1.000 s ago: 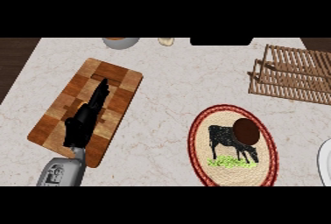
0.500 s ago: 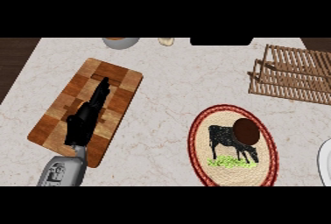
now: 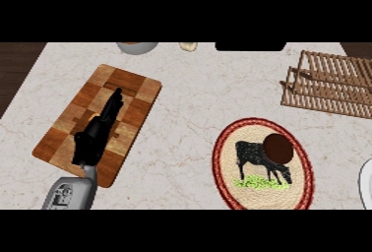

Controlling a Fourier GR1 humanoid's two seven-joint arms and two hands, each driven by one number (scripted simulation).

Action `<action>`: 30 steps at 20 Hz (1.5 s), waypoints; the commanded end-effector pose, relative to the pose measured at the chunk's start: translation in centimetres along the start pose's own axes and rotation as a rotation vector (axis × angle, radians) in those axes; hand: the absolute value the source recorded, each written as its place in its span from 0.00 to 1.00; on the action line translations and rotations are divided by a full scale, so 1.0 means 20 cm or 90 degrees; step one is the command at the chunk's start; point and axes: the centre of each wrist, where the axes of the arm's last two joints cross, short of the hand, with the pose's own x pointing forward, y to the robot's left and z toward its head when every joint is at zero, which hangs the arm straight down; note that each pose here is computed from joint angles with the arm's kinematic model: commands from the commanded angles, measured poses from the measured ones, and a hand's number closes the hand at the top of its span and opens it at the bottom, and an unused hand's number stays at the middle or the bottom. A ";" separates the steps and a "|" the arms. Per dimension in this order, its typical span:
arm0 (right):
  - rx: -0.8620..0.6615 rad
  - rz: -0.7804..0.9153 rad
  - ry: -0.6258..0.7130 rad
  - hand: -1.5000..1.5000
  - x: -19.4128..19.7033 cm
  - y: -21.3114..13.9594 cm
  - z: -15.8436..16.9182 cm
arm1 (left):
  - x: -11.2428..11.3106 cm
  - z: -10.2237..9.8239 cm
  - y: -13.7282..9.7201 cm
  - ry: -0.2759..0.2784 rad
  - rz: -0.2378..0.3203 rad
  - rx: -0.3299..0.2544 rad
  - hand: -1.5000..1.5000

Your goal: Pick the lemon from the placemat and place it in the tiered shelf

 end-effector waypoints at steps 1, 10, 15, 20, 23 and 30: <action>-0.009 0.016 -0.006 1.00 -0.10 0.13 -0.03 | 0.07 0.03 0.01 -0.002 -0.008 -0.005 0.50; -0.049 -0.208 0.039 1.00 -0.26 0.12 -0.15 | 0.03 -0.02 0.06 0.004 0.003 -0.010 0.50; -0.040 -0.209 0.041 1.00 -0.29 0.20 -0.23 | 0.04 0.02 0.07 -0.001 0.005 -0.010 0.50; -0.061 -0.016 0.128 1.00 -0.51 0.16 -0.23 | 0.08 -0.03 0.01 0.002 -0.005 0.002 0.50; -0.092 -0.018 0.163 0.00 -0.54 0.19 -0.23 | 0.10 -0.02 -0.03 -0.009 0.007 -0.002 0.50; -0.088 -0.112 0.202 0.00 -0.59 0.18 -0.21 | 0.03 0.00 -0.01 -0.002 0.003 -0.010 0.50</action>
